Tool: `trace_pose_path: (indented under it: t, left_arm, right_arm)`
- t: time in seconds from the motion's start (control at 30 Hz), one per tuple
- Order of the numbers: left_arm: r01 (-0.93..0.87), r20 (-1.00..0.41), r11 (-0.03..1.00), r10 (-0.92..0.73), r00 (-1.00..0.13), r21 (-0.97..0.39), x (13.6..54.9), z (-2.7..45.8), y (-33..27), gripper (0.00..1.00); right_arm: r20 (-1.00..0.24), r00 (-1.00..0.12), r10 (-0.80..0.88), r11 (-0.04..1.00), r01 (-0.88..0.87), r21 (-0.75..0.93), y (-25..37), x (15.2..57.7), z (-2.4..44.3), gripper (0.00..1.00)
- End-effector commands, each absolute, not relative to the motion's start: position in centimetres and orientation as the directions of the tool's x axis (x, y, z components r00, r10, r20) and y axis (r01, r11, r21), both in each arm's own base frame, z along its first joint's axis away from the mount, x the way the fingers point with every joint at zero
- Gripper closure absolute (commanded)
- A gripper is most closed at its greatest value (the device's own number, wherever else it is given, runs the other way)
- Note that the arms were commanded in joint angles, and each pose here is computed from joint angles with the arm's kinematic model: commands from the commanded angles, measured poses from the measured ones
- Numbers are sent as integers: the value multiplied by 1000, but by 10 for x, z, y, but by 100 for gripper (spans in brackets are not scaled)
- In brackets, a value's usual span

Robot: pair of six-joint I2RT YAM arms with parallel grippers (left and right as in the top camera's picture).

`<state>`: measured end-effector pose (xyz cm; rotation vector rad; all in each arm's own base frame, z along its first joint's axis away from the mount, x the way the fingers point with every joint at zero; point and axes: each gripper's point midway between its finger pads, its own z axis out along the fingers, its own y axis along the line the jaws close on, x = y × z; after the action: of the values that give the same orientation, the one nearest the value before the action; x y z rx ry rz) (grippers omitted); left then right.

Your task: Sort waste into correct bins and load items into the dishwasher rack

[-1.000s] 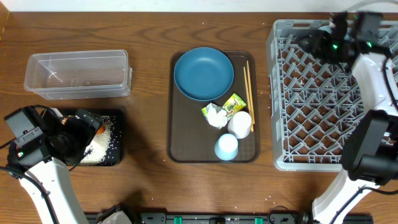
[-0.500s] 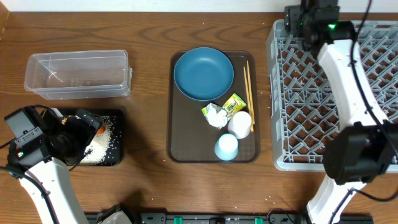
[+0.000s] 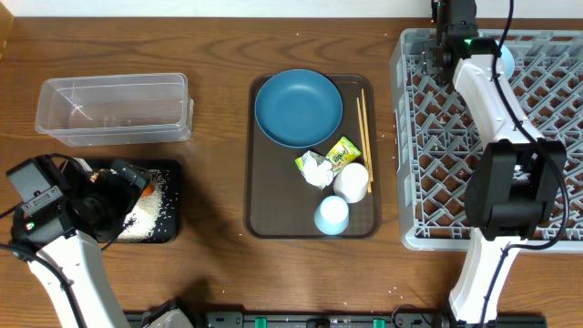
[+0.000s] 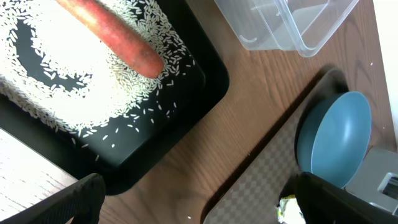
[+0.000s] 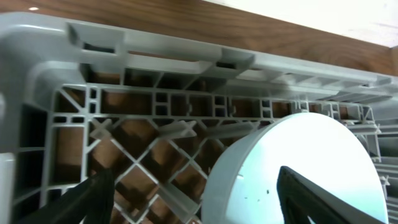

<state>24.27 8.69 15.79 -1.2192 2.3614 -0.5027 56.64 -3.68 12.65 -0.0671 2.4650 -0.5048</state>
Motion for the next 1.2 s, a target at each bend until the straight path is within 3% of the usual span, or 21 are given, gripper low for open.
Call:
trace_pose_path:
  t: [0.0, 0.13, 0.37, 0.53, 0.73, 0.97, 1.17]
  left_arm:
    - [-659, -216, 561, -819, -532, -502, 243, 158, 87, 2]
    - [-659, -216, 561, -819, -532, -502, 243, 158, 87, 2]
    - [-659, -216, 561, -819, -532, -502, 243, 158, 87, 2]
    - [-659, -216, 561, -819, -532, -502, 243, 158, 87, 2]
    - [-659, -216, 561, -819, -532, -502, 243, 158, 87, 2]
    - [-659, -216, 561, -819, -532, -502, 243, 158, 87, 2]
    - [-659, -216, 560, -819, -532, -502, 243, 158, 87, 2]
  right_arm:
    - [-551, -821, -150, 916, 95, -390, -53, 566, 122, 27]
    - [-534, -838, -111, 921, 115, -372, -61, 563, 108, 34]
    - [-542, -837, -79, 925, 142, -354, -63, 562, 106, 64]
    - [-552, -832, -47, 931, 164, -326, -63, 563, 105, 72]
    - [-560, -828, 18, 952, 185, -242, -53, 561, 101, 99]
    - [-559, -814, 157, 973, 226, -55, -52, 560, 99, 99]
    - [-547, -777, 310, 944, 184, 274, -46, 554, 138, 99]
